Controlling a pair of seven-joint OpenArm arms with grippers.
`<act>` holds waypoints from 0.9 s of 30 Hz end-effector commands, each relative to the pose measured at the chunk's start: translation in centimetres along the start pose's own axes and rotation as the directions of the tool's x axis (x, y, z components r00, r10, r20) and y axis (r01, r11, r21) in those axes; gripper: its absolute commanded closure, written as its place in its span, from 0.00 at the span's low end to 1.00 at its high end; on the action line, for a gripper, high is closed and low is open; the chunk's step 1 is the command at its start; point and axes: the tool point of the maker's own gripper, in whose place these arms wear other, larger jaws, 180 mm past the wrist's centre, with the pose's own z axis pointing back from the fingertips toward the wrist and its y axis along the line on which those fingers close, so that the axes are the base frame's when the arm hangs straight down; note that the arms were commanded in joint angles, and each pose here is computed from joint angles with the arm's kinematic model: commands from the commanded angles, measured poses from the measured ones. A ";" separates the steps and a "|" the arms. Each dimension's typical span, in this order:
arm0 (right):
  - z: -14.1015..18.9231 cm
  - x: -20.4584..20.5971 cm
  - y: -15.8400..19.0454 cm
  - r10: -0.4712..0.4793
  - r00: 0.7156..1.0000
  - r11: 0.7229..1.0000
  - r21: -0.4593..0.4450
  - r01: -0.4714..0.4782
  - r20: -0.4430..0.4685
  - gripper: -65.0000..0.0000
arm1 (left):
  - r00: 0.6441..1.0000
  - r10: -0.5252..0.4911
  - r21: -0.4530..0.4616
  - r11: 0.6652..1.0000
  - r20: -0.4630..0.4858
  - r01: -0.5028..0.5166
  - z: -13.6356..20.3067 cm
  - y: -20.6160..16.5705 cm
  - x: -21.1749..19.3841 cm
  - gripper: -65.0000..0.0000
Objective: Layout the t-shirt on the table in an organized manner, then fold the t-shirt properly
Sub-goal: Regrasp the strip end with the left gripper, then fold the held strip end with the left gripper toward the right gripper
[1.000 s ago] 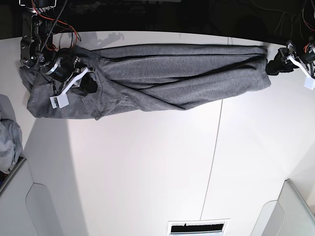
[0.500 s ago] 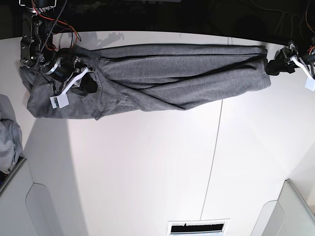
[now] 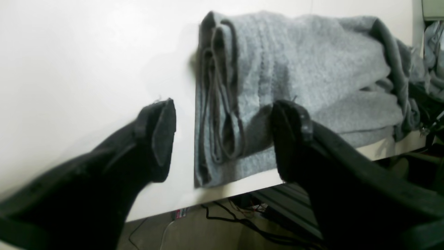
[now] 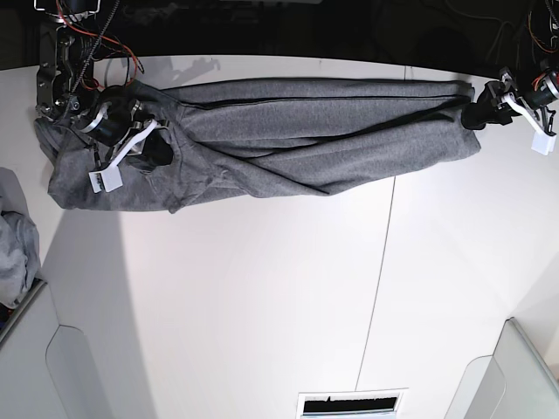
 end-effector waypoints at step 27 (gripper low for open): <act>0.3 -0.7 -0.9 0.008 0.999 0.999 -0.038 -0.010 -0.047 1.00 | 0.995 -0.094 -0.036 0.995 0.039 0.095 -0.9 -2.2 1.9 1.00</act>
